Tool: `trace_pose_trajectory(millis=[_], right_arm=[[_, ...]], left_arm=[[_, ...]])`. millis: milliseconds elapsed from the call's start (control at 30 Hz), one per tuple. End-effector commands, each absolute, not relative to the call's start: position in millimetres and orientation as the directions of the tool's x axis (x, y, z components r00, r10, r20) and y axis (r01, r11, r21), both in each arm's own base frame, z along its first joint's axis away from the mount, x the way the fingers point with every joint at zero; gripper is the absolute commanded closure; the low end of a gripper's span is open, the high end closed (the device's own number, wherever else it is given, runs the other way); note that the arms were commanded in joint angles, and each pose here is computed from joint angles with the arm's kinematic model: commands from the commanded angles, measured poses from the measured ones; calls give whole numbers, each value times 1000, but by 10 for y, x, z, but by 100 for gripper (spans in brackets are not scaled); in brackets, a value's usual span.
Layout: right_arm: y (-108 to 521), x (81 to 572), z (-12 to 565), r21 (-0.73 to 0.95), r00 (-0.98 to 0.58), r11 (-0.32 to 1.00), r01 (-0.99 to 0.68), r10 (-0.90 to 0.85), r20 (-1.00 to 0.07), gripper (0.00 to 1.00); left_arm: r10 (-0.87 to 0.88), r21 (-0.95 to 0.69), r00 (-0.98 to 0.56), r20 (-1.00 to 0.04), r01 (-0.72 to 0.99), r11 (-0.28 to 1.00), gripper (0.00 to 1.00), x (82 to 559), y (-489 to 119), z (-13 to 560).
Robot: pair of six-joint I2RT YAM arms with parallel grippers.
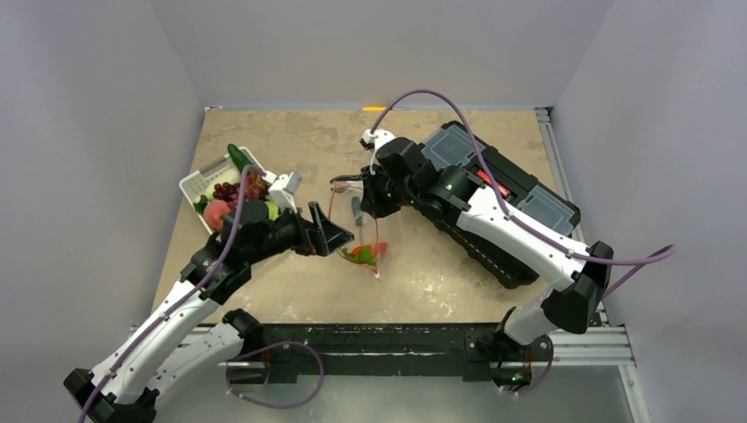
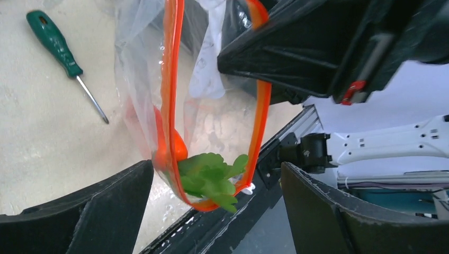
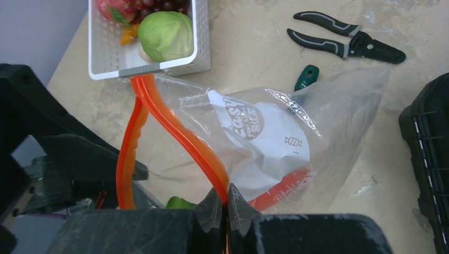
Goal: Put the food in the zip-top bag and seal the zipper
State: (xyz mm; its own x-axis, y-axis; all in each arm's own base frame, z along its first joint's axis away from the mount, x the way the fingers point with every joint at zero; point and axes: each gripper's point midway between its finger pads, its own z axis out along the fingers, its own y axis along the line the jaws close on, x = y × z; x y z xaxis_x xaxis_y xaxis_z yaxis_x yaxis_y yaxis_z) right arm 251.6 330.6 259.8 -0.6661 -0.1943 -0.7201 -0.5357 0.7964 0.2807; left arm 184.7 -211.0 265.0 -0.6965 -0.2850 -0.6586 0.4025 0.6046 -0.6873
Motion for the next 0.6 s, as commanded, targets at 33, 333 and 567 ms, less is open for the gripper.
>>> trace_pose_trajectory(millis=[33, 333, 567], right_arm=[[3428, 2390, 2643, 338, -665, 729, -595, -211, -717, 100], [3484, 2268, 2501, 400, -709, 711, -579, -197, -677, 100], [3341, 2268, 2493, 349, -698, 742, -573, -218, -683, 100]], left_arm=[[-395, -691, -601, -695, 406, 598, 7, 2019, -2247, 2766], [-305, -630, -666, -681, 319, 708, 42, 2297, -2516, 2310], [-318, -632, -659, -682, 313, 709, 95, 2310, -2503, 2311]])
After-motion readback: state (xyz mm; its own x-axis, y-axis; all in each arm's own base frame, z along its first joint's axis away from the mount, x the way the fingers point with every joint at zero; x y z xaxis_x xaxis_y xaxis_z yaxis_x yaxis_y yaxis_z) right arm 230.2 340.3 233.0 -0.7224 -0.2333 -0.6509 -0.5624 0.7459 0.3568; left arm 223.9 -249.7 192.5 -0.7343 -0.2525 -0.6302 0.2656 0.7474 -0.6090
